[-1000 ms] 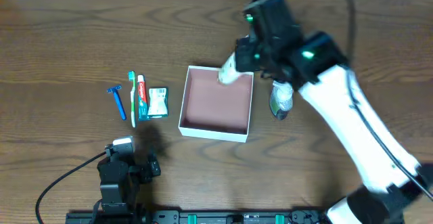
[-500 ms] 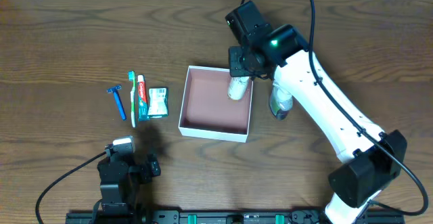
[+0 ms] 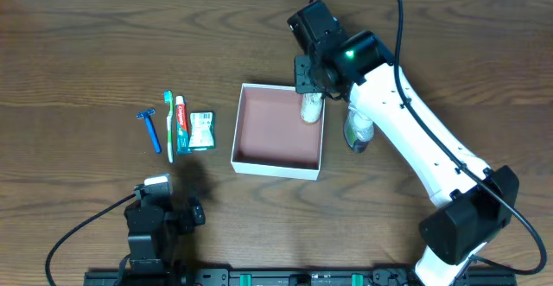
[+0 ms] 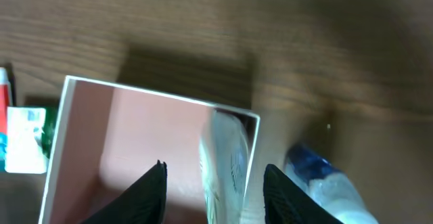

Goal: Pack container
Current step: 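Carry the lotion tube into the box and release it upright, then move the right gripper to the blue soap bottle and grasp it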

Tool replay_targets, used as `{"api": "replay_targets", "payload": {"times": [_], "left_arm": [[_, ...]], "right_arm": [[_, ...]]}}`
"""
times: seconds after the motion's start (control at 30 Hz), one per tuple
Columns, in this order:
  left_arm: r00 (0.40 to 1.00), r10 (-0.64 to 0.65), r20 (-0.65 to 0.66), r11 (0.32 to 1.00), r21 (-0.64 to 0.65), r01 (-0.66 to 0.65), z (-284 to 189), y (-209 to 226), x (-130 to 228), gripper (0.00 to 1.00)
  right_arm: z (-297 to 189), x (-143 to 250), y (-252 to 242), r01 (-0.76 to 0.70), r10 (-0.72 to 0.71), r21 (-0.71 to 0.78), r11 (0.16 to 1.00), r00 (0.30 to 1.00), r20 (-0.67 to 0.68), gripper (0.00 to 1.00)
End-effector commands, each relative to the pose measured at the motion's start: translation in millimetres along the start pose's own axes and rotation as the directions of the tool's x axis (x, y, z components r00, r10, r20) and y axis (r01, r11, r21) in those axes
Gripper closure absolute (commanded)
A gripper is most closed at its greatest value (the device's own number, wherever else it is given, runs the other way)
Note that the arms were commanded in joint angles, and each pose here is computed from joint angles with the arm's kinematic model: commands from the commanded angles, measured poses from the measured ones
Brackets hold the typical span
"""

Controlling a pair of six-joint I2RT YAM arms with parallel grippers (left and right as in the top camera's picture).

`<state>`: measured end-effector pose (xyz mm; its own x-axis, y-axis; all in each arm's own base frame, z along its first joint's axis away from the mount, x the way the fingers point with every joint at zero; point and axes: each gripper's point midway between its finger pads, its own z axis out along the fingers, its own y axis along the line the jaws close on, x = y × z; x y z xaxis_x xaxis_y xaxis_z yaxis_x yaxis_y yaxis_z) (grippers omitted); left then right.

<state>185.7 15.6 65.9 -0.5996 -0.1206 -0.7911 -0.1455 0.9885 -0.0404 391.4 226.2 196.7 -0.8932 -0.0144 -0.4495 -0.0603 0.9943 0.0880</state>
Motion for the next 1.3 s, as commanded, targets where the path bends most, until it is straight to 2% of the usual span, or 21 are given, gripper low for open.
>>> {"api": "replay_targets", "payload": {"times": [0.0,0.13,0.23,0.4,0.47,0.57,0.97,1.07,1.27], "left_arm": [[1.000,-0.004,-0.009,1.000,-0.005,0.004,3,1,5,0.02],[1.000,-0.004,-0.009,1.000,-0.005,0.004,3,1,5,0.02],[1.000,-0.004,-0.009,1.000,-0.005,0.004,3,1,5,0.02],[1.000,-0.004,-0.009,1.000,-0.005,0.004,3,1,5,0.02],[1.000,-0.004,-0.009,1.000,-0.005,0.004,3,1,5,0.02],[1.000,-0.004,-0.009,1.000,-0.005,0.004,3,1,5,0.02],[1.000,-0.004,-0.009,1.000,-0.005,0.004,3,1,5,0.02],[1.000,-0.004,-0.009,1.000,-0.005,0.004,3,1,5,0.02],[1.000,-0.004,-0.009,1.000,-0.005,0.004,3,1,5,0.02]], "right_arm": [[-26,-20,2,0.035,-0.033,-0.024,0.999,0.996,0.088,0.52],[-75,-35,-1,0.086,-0.074,-0.056,0.995,0.980,0.183,0.45],[-113,-38,-22,0.100,-0.089,-0.038,0.994,0.967,0.239,0.42],[-137,-26,-77,0.020,-0.031,0.053,0.998,0.977,0.213,0.38],[-132,-15,-94,-0.001,-0.010,0.078,0.997,0.989,0.146,0.34],[-112,3,-111,-0.021,0.017,0.109,0.994,0.999,0.039,0.21],[-26,66,-115,0.051,-0.033,0.077,0.996,0.975,-0.218,0.16],[-11,77,-103,0.124,-0.125,-0.018,0.992,0.962,-0.244,0.16],[15,88,-108,0.132,-0.131,-0.010,0.991,0.961,-0.244,0.14]]}}
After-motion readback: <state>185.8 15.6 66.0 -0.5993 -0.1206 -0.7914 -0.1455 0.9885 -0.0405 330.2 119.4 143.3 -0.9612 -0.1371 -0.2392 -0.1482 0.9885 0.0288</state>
